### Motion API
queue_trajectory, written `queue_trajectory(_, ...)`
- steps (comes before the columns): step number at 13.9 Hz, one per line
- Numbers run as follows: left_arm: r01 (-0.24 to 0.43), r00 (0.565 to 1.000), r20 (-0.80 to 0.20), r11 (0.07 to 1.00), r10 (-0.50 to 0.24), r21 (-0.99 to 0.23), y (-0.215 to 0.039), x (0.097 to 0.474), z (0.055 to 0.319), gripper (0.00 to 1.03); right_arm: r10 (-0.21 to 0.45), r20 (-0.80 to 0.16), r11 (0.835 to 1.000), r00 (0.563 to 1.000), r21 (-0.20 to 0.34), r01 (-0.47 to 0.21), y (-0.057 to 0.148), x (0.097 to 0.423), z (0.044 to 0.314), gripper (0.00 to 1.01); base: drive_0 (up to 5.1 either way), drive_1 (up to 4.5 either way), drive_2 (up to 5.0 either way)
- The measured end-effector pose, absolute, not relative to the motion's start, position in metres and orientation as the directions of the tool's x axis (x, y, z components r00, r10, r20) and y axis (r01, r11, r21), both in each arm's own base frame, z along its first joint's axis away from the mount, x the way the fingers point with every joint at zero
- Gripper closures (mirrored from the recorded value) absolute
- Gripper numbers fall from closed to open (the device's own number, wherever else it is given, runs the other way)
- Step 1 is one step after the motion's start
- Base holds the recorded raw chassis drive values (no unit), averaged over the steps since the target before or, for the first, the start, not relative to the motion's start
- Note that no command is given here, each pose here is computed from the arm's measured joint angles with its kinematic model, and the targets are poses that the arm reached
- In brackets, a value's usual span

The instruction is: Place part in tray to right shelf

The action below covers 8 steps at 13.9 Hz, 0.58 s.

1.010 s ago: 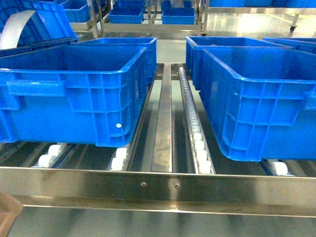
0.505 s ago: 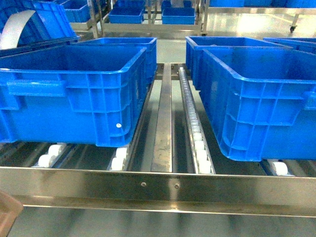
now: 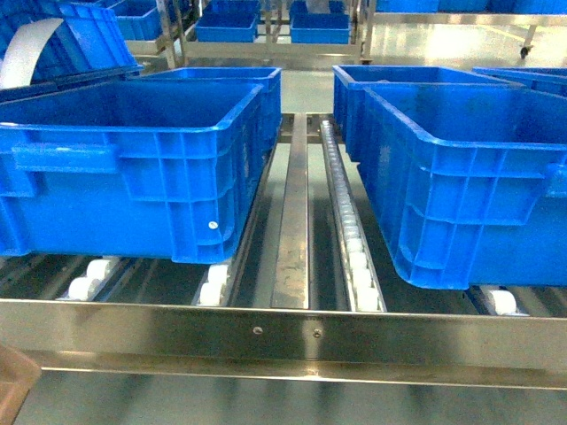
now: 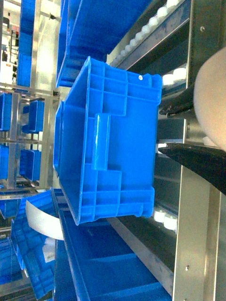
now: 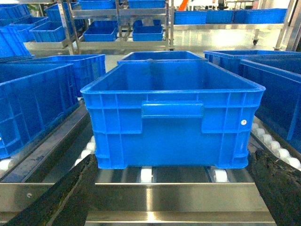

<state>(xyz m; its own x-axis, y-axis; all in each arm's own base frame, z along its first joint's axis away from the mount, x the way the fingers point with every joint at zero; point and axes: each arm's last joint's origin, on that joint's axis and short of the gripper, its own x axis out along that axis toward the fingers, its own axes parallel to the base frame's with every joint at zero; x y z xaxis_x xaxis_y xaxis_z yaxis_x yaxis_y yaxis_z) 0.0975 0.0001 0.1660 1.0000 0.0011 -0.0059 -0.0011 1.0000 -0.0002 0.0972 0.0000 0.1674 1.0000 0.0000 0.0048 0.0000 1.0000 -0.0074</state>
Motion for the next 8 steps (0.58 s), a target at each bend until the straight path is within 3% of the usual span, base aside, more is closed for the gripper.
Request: queue_trajectory(8,-0.001,1.0,-0.006,1.0,0.001,0.0,0.0001,0.0975,0.166,0.91,0.0,0.005,1.0,1.0,-0.007,0.0,0.0,0.0972,0.1674,0.03,0.0,0.0,0.0)
